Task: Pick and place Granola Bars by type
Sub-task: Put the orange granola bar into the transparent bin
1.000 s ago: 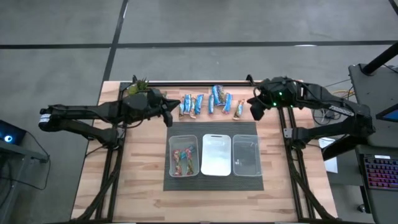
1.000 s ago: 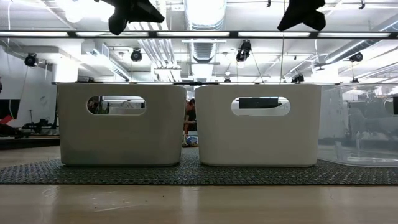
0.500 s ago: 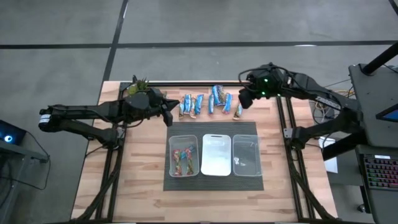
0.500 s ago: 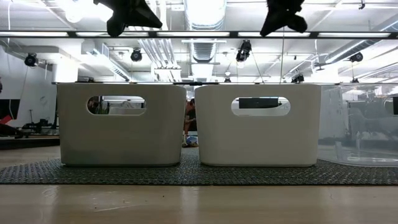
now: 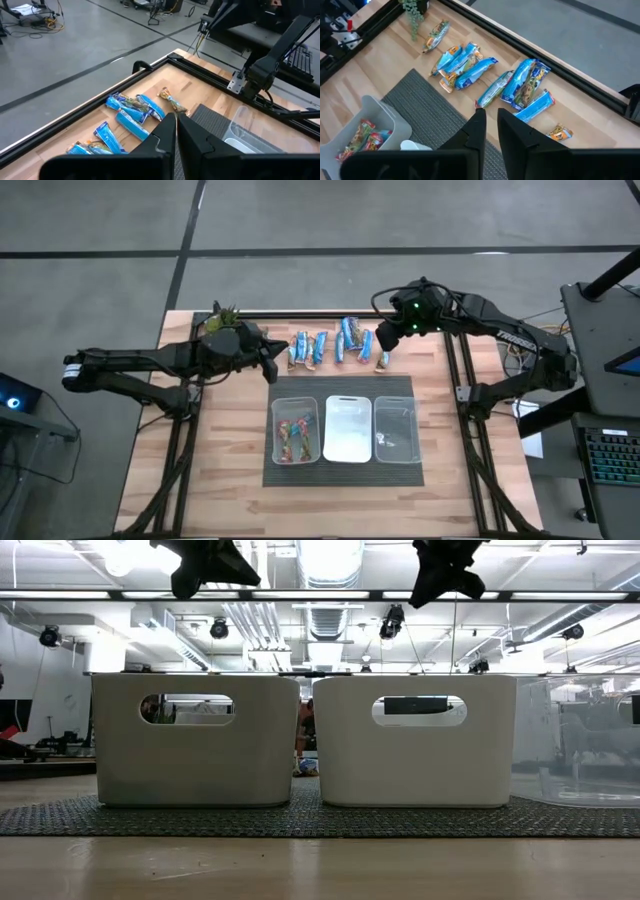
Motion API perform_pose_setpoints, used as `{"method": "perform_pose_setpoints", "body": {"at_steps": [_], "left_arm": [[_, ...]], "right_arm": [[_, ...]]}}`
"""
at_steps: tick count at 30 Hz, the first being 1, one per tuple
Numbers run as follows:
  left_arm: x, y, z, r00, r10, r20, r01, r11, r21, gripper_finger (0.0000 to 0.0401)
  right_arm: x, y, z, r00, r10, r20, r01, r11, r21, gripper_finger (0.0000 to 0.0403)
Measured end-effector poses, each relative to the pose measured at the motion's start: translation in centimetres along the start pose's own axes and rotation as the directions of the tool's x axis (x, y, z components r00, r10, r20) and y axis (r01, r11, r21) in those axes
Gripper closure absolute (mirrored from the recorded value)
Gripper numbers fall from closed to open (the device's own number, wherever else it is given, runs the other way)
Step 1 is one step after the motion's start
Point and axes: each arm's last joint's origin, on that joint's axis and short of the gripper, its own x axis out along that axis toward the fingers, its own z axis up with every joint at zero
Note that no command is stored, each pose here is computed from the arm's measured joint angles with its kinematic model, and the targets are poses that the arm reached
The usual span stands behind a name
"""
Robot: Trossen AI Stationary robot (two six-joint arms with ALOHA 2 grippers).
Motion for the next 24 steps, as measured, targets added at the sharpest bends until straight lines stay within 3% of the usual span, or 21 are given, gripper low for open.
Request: {"method": "perform_pose_setpoints", "body": {"at_steps": [4, 11, 18, 24], "left_arm": [[0.0, 0.0, 0.0, 1.000, 0.002, 0.000, -0.002, 1.000, 0.001, 0.0401], [0.0, 0.0, 0.0, 1.000, 0.002, 0.001, -0.002, 1.000, 0.008, 0.0401], [0.0, 0.1, 0.0, 1.000, 0.003, 0.001, -0.003, 1.000, 0.007, 0.0401], [0.0, 0.1, 0.0, 1.000, 0.003, 0.001, -0.003, 1.000, 0.001, 0.0401]], "right_arm": [[0.8, -0.2, 0.2, 1.000, 0.001, -0.021, 0.000, 0.999, 0.047, 0.0337], [3.3, -0.5, 0.6, 0.997, -0.032, -0.066, 0.038, 0.994, 0.103, 0.0262], [7.8, -0.7, 1.3, 0.988, -0.025, -0.155, 0.048, 0.988, 0.148, 0.0184], [11.7, -0.6, 1.5, 0.974, -0.058, -0.221, 0.089, 0.987, 0.134, 0.0141]]}}
